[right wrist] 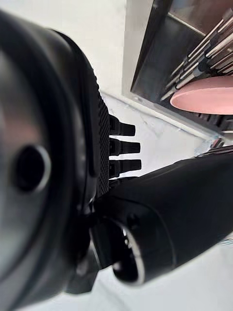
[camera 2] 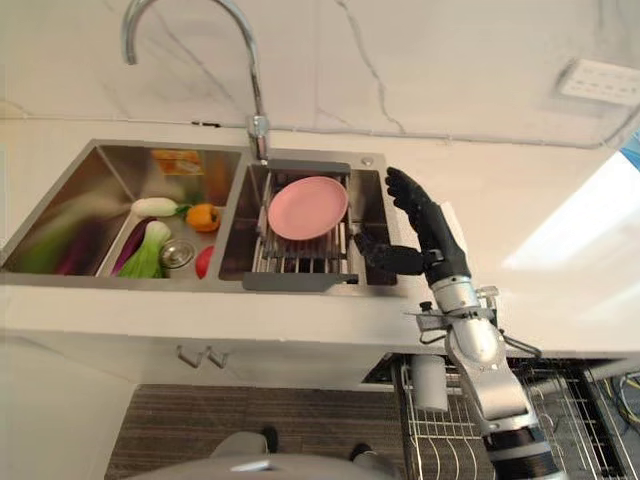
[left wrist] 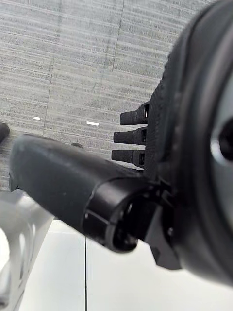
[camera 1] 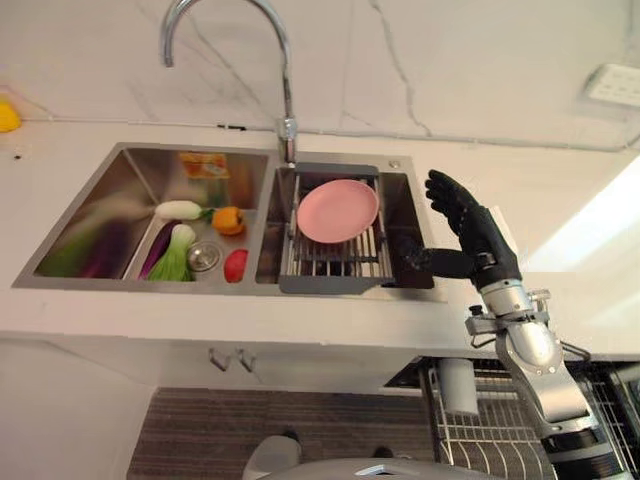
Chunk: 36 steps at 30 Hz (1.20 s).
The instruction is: Place the dishes in the dishwasher.
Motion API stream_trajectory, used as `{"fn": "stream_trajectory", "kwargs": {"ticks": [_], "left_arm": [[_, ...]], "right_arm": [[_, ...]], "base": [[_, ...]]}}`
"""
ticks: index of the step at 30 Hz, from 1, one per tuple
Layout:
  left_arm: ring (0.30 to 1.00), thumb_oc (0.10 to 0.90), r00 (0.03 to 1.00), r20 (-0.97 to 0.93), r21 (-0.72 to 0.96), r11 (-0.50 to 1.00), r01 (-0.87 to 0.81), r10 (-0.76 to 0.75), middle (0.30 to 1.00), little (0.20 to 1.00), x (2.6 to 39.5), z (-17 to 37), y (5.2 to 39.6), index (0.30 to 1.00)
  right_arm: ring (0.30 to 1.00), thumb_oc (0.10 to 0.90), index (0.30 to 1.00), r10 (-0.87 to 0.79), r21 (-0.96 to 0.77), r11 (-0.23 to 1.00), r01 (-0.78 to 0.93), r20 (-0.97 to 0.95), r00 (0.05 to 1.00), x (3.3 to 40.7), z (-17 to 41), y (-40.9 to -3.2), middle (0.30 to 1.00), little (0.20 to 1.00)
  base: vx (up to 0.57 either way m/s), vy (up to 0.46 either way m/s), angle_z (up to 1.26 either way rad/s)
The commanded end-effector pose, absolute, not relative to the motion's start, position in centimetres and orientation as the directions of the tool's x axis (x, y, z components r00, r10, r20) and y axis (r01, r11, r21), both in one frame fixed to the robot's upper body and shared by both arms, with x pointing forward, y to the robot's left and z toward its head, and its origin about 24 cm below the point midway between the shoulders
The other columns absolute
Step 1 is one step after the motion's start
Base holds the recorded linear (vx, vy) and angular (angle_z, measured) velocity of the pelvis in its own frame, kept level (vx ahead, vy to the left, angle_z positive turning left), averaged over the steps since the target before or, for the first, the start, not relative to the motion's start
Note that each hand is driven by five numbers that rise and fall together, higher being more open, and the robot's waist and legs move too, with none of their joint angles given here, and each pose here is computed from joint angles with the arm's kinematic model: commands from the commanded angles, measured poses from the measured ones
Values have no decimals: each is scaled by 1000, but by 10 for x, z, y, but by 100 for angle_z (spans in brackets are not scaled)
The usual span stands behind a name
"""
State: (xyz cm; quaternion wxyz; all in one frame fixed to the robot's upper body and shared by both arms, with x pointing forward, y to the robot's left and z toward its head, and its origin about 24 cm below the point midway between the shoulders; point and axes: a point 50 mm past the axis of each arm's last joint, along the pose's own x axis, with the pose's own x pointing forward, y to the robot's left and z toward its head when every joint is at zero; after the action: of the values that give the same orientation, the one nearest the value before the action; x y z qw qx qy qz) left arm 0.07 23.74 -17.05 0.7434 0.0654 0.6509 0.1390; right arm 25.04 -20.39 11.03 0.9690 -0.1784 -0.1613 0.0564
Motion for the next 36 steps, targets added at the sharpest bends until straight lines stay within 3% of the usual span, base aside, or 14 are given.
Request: {"fn": "stream_trajectory", "kwargs": {"ticks": [1,5,10,26,36], "left_arm": [[900,800,111,-938,325,945,-37,327,900,900,6,-168,251,900],[900,800,112,-943,316,949,15,313,900,900,6,-168,249,900],[900,800,116,-942,323,945,57,315,900,900,7,-167,253,900],[900,800,92,-960,268,962,54,263,900,900,-2,-171,241,900],[900,800,108,-957,275,959,60,268,900,900,3,-171,241,900]], "right_arm": [[900,800,900,211,-468,881,72,524,825,262,169,-206,900,900],[900,800,900,286,-629,773,79,457,842,272,168,-205,900,900],[900,800,900,315,-705,706,70,402,860,276,160,-204,900,900],[900,800,900,507,-841,538,-61,266,820,293,154,-175,900,900],[900,800,900,597,-936,305,-175,45,801,313,113,-141,900,900]], "base": [[-32,-9,74],[-31,72,54],[-19,78,-11],[-3,-4,-14],[5,-12,-4]]}}
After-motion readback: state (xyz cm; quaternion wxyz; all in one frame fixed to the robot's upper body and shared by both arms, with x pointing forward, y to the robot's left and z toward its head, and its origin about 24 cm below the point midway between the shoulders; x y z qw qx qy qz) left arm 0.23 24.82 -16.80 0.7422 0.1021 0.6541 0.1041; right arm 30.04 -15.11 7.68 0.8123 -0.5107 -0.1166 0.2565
